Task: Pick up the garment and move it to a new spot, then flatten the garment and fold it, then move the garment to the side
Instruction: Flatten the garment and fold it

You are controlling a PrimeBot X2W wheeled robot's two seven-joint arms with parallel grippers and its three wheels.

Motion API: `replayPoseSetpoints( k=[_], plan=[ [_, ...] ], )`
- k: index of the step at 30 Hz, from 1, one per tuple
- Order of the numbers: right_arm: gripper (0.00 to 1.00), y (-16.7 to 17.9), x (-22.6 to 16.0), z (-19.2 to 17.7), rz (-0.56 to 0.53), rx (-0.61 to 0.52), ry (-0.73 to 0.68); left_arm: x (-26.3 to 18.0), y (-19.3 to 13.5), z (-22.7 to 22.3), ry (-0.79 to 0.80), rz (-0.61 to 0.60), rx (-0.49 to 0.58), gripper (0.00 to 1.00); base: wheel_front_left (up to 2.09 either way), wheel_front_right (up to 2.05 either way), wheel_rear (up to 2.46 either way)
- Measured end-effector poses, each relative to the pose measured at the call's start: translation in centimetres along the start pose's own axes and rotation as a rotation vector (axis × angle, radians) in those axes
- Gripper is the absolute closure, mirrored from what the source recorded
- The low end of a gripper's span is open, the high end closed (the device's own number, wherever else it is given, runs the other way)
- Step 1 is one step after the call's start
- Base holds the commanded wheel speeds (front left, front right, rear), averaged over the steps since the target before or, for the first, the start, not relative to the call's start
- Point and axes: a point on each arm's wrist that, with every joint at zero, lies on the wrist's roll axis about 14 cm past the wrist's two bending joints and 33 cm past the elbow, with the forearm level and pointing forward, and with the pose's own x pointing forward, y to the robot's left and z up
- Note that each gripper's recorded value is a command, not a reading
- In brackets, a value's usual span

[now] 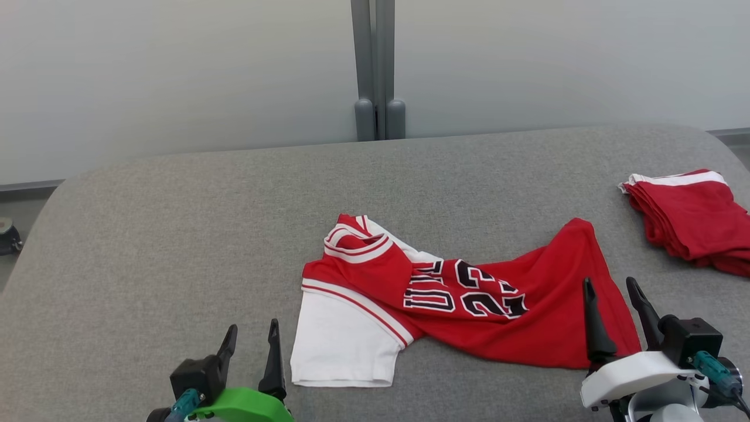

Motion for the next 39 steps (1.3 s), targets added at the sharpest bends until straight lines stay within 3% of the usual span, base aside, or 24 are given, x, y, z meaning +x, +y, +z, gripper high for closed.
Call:
replayPoseSetpoints(
  k=[20, 33, 39],
  plan=[
    [0.0, 2.0, -0.3, -0.5, 0.058, 0.01, 0.012, -0.6, -1.0, 0.8, -0.033, -0.021, 0.005, 0.0, 0.0, 0.0, 0.0],
    [0.0, 0.6, -0.9, -1.5, 0.014, 0.009, 0.045, -0.6, -0.9, -6.6, 0.262, -0.013, 0.024, 0.0, 0.0, 0.0, 0.0],
    [0.0, -1.7, -1.8, -2.3, -0.059, -0.003, 0.075, -0.8, -0.6, -9.2, 0.372, 0.015, 0.032, 0.0, 0.0, 0.0, 0.0]
  ],
)
